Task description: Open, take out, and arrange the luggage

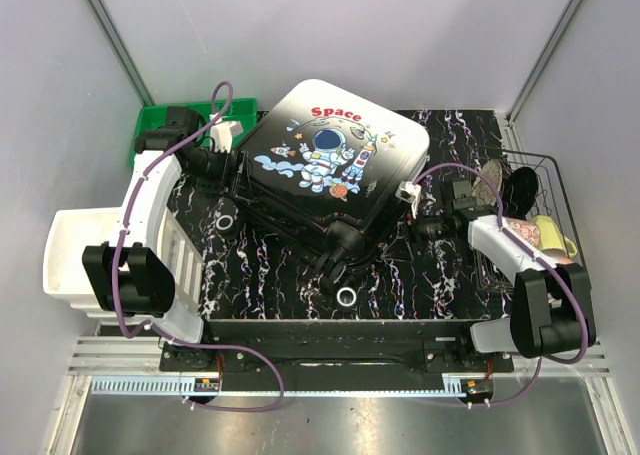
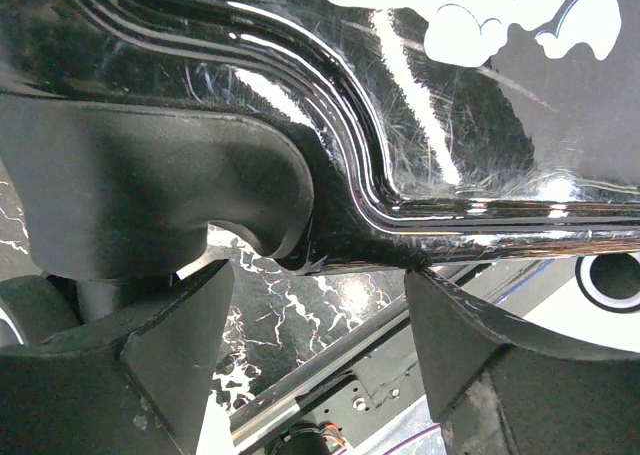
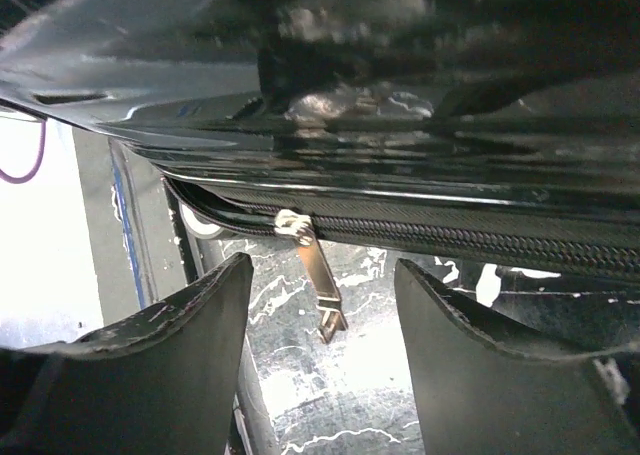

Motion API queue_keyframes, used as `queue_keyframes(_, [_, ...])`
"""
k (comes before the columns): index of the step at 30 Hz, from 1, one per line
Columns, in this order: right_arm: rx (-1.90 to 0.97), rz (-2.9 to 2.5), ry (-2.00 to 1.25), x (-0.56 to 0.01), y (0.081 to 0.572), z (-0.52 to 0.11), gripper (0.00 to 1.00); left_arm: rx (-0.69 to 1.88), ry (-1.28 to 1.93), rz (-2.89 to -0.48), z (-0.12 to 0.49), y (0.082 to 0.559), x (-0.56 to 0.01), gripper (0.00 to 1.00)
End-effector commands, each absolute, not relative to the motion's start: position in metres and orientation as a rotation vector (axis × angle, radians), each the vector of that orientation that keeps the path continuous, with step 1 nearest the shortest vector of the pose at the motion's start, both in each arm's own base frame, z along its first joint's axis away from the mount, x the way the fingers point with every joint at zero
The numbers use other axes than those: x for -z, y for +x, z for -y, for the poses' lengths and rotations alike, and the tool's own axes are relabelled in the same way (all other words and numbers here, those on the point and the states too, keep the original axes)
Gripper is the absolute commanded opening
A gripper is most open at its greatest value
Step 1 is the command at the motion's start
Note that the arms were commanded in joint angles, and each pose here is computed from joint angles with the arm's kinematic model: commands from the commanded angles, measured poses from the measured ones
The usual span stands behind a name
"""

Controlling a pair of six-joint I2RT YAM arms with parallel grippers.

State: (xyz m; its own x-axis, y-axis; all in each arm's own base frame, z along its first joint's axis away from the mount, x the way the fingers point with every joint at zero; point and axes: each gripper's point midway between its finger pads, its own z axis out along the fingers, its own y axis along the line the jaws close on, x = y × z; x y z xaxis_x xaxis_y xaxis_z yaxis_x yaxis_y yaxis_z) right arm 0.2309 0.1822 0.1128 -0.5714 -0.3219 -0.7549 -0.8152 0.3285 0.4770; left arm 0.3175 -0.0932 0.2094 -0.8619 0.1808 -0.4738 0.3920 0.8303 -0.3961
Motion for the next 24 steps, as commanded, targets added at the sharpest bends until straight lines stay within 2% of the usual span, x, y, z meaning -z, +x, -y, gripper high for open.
queue_keyframes(1, [-1.180, -1.977, -1.050, -0.124, 0.230, -0.199, 0.66, 0.543, 0.412, -2.399, 0.082, 0.375, -0.230, 0.76])
queue_keyframes(4, [-1.165, -1.974, -1.058, -0.125, 0.230, -0.200, 0.51, 0.538, 0.399, -2.393, 0.080, 0.383, -0.231, 0.76])
queue_keyframes(5, [-1.157, -1.972, -1.059, -0.125, 0.229, -0.199, 0.39, 0.528, 0.389, -2.399, 0.078, 0.385, -0.230, 0.76])
queue_keyframes(8, [-1.116, -1.969, -1.061, -0.127, 0.227, -0.196, 0.26, 0.529, 0.372, -2.411, 0.076, 0.395, -0.226, 0.76])
queue_keyframes(9, [-1.104, -1.971, -1.064, -0.126, 0.226, -0.195, 0.13, 0.539, 0.365, -2.412, 0.077, 0.397, -0.225, 0.76])
queue_keyframes(11, [-1.051, -1.973, -1.064, -0.128, 0.227, -0.191, 0.00, 0.549, 0.365, -2.400, 0.078, 0.405, -0.226, 0.76])
queue_keyframes(15, [-0.863, -2.027, -1.004, -0.124, 0.242, -0.175, 0.00, 0.550, 0.352, -2.394, 0.078, 0.417, -0.226, 0.77])
queue_keyframes(19, [-0.513, -2.037, -0.833, -0.127, 0.286, -0.143, 0.00, 0.549, 0.298, -2.407, 0.066, 0.429, -0.220, 0.77])
queue_keyframes(24, [-0.211, -1.940, -0.708, -0.149, 0.341, -0.111, 0.00, 0.537, 0.254, -2.424, 0.052, 0.438, -0.212, 0.78])
